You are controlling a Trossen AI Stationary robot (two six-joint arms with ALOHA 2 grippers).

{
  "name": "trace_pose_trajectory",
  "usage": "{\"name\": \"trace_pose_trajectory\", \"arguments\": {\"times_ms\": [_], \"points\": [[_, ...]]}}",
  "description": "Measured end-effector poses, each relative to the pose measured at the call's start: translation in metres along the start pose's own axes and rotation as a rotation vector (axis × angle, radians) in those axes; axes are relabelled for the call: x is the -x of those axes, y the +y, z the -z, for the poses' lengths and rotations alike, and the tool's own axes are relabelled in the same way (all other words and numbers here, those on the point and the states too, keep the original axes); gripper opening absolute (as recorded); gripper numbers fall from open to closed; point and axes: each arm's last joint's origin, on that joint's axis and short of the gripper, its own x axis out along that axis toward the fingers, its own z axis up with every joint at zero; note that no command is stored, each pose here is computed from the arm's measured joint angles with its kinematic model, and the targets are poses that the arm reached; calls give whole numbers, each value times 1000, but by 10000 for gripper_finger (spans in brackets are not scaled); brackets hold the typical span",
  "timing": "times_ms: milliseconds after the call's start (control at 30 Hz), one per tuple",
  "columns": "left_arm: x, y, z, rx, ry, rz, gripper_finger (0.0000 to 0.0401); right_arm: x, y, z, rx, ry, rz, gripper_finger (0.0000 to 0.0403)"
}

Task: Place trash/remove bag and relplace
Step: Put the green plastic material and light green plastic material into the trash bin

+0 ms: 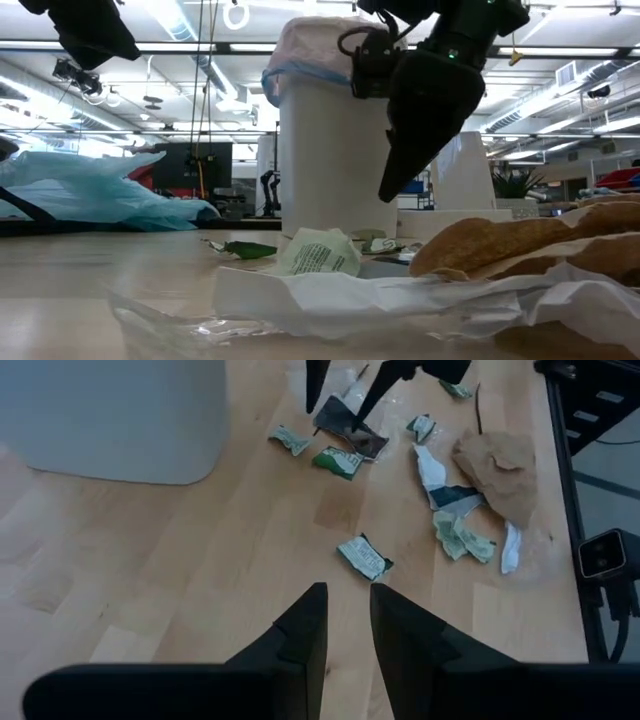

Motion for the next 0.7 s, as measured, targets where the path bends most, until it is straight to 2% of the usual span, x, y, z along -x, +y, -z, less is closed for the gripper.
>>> {"name": "trace_pose_trajectory", "arguments": {"times_ms": [133,367,567,700], "points": [[-4,-1,1,-9,10,-11,87,-2,-2,-2,101,-10,5,274],[-11,-4,4,-25,32,-33,87,-22,-1,6,219,-1,2,349],[-17,-7,7,-15,49,-53,87,-41,-3,12,166,35,14,383],[-21,-9,8,-16,56,-59,87,-57,-5,15,121,55,17,388]]}}
